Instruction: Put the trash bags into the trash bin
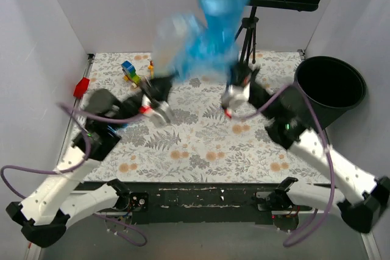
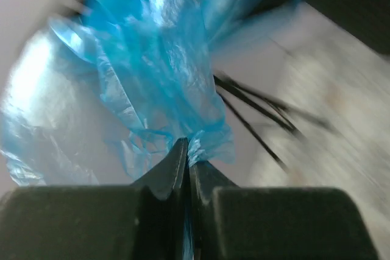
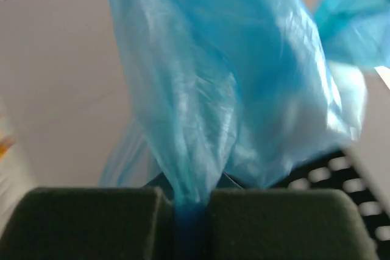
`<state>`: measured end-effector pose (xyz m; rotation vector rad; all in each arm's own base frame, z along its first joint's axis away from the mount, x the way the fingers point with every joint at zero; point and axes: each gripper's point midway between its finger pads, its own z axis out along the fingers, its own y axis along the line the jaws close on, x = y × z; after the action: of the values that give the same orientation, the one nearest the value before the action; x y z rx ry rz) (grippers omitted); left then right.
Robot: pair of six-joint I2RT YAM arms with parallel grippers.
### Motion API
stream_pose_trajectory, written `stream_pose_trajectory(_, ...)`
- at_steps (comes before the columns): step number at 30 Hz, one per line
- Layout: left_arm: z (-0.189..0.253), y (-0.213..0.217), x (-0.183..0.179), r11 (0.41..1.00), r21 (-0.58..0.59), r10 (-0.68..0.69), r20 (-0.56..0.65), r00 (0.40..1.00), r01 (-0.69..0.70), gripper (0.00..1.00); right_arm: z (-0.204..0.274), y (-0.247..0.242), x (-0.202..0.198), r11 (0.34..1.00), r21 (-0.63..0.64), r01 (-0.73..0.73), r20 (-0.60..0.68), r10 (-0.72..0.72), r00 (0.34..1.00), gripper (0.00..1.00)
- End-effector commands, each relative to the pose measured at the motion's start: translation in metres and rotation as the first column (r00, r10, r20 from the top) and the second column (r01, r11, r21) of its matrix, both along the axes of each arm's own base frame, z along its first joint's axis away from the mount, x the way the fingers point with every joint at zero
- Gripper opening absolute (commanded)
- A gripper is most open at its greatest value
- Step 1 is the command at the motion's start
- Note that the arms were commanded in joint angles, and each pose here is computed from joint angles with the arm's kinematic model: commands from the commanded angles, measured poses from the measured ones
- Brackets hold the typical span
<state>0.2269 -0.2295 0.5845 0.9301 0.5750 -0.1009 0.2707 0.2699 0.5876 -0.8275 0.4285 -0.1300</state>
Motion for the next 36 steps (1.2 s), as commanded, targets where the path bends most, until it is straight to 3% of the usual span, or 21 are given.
stream_pose_trajectory(1,-0.405,0.005,-0.012,0.573,0.756,0.122,-0.461,0.879,0.317,0.0,-0.416,-0.028,-0.05,0.638,-0.728,-0.253,-0.393,-0.085,0.916,0.01)
stream_pose_trajectory(2,-0.399,0.002,-0.016,0.662,0.684,0.116,-0.496,0.861,0.305,0.0,-0.431,-0.032,-0.077,0.636,-0.691,-0.343,-0.463,-0.025,0.886,0.01)
stream_pose_trajectory(3,-0.387,-0.001,-0.017,0.722,0.626,0.105,-0.52,0.848,0.295,0.0,-0.419,-0.034,-0.088,0.675,-0.643,-0.362,-0.501,-0.013,0.865,0.01)
stream_pose_trajectory(6,-0.366,-0.003,-0.019,0.813,0.506,0.117,-0.626,0.771,0.288,0.0,-0.394,-0.042,-0.085,0.714,-0.6,-0.36,-0.596,-0.099,0.797,0.01)
stream_pose_trajectory(9,-0.357,0.001,-0.008,0.867,0.445,0.198,-0.721,0.664,0.224,0.0,-0.355,-0.039,-0.063,0.816,-0.492,-0.303,-0.696,-0.159,0.7,0.01)
stream_pose_trajectory(12,-0.343,0.01,0.013,0.937,0.347,0.291,-0.842,0.455,0.042,0.0,-0.322,-0.026,-0.042,0.899,-0.359,-0.252,-0.794,-0.152,0.589,0.01)
stream_pose_trajectory(14,-0.338,0.028,0.035,0.941,0.299,0.334,-0.898,0.285,-0.16,0.0,-0.315,-0.017,-0.014,0.945,-0.276,-0.175,-0.866,-0.166,0.471,0.01)
stream_pose_trajectory(18,-0.341,0.074,0.063,0.883,0.192,0.203,-0.979,-0.02,-0.428,0.0,-0.305,0.019,0.04,0.984,-0.113,-0.14,-0.982,-0.089,0.168,0.01)
stream_pose_trajectory(21,-0.353,0.101,0.073,0.827,0.175,0.121,-0.984,-0.134,-0.535,0.0,-0.321,0.045,0.084,0.975,-0.164,-0.147,-0.986,-0.165,0.008,0.01)
stream_pose_trajectory(23,-0.364,0.121,0.079,0.795,0.182,0.038,-0.967,-0.253,-0.578,0.0,-0.333,0.047,0.109,0.978,-0.168,-0.124,-0.979,-0.18,-0.094,0.01)
stream_pose_trajectory(26,-0.384,0.138,0.087,0.785,0.177,-0.083,-0.919,-0.385,-0.594,0.0,-0.35,0.044,0.135,0.984,-0.152,-0.087,-0.972,-0.165,-0.169,0.01)
stream_pose_trajectory(28,-0.389,0.141,0.099,0.774,0.12,-0.193,-0.89,-0.413,-0.622,0.0,-0.367,0.043,0.138,0.982,-0.176,-0.076,-0.96,-0.188,-0.208,0.01)
stream_pose_trajectory(30,-0.37,0.138,0.115,0.795,-0.027,-0.297,-0.889,-0.349,-0.606,0.0,-0.373,0.052,0.137,0.98,-0.157,-0.121,-0.956,-0.182,-0.231,0.01)
stream_pose_trajectory(32,-0.34,0.131,0.134,0.841,-0.133,-0.306,-0.916,-0.258,-0.525,0.0,-0.362,0.064,0.154,0.983,-0.135,-0.122,-0.967,-0.157,-0.2,0.01)
stream_pose_trajectory(33,-0.323,0.133,0.147,0.85,-0.15,-0.296,-0.929,-0.223,-0.504,0.0,-0.346,0.071,0.167,0.987,-0.12,-0.108,-0.978,-0.136,-0.157,0.01)
stream_pose_trajectory(35,-0.283,0.137,0.171,0.879,-0.188,-0.273,-0.952,-0.138,-0.439,0.0,-0.287,0.084,0.199,0.996,-0.048,-0.073,-0.999,-0.048,0.011,0.01)
stream_pose_trajectory(36,-0.241,0.14,0.186,0.889,-0.222,-0.26,-0.965,-0.042,-0.4,0.0,-0.248,0.089,0.208,0.998,0.008,-0.069,-0.993,0.016,0.115,0.01)
